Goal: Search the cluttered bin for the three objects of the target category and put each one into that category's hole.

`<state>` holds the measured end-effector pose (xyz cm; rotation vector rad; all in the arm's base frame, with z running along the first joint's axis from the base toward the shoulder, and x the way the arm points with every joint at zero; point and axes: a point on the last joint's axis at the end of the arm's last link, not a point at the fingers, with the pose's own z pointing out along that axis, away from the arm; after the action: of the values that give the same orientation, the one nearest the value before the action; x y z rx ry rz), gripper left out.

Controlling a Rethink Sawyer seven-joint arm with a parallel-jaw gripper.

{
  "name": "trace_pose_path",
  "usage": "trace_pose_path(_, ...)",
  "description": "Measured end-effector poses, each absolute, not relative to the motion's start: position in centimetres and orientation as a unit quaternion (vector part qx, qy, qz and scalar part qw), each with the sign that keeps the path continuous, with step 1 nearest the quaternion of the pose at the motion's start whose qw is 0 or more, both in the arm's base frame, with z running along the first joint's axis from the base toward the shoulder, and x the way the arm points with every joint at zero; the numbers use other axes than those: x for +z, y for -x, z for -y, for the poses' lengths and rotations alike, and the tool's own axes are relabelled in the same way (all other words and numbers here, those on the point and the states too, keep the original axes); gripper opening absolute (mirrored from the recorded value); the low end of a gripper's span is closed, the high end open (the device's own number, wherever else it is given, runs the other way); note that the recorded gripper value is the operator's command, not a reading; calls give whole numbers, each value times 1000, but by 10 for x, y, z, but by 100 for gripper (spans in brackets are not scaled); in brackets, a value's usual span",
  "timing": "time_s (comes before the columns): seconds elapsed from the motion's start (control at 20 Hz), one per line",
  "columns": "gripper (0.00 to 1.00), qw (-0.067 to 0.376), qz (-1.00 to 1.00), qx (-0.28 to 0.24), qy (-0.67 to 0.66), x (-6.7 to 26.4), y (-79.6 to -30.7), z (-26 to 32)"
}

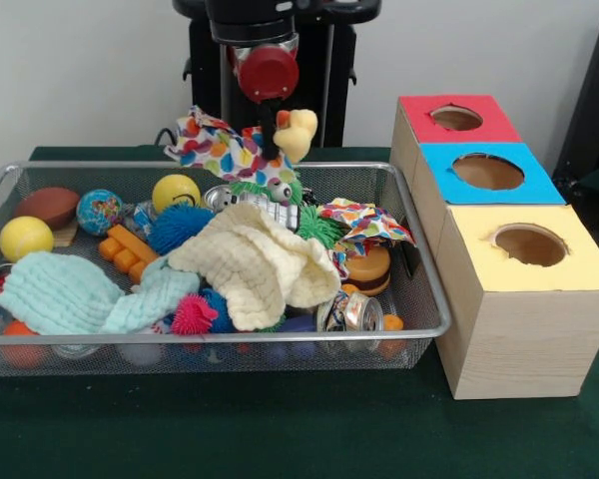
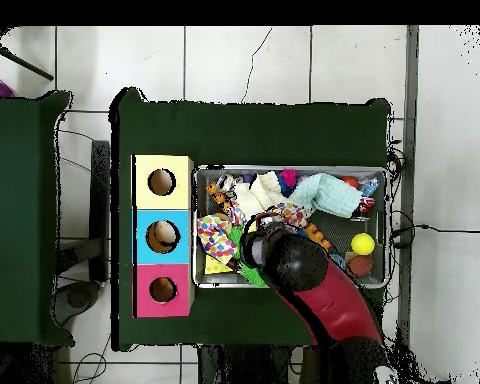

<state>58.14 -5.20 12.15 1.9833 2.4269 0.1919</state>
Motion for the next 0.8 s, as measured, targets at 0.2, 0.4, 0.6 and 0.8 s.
trace_pose_path(0.2, 0, 3, -770, 60, -635, 123, -583, 44)
trace_pose_path(0.4, 100, 9, -763, 56, -644, 125, -586, 49)
trace_pose_path(0.6, 100, 16, -758, 48, -650, 124, -587, 62)
trace_pose_path(0.8, 100, 20, -752, 47, -657, 126, -588, 74)
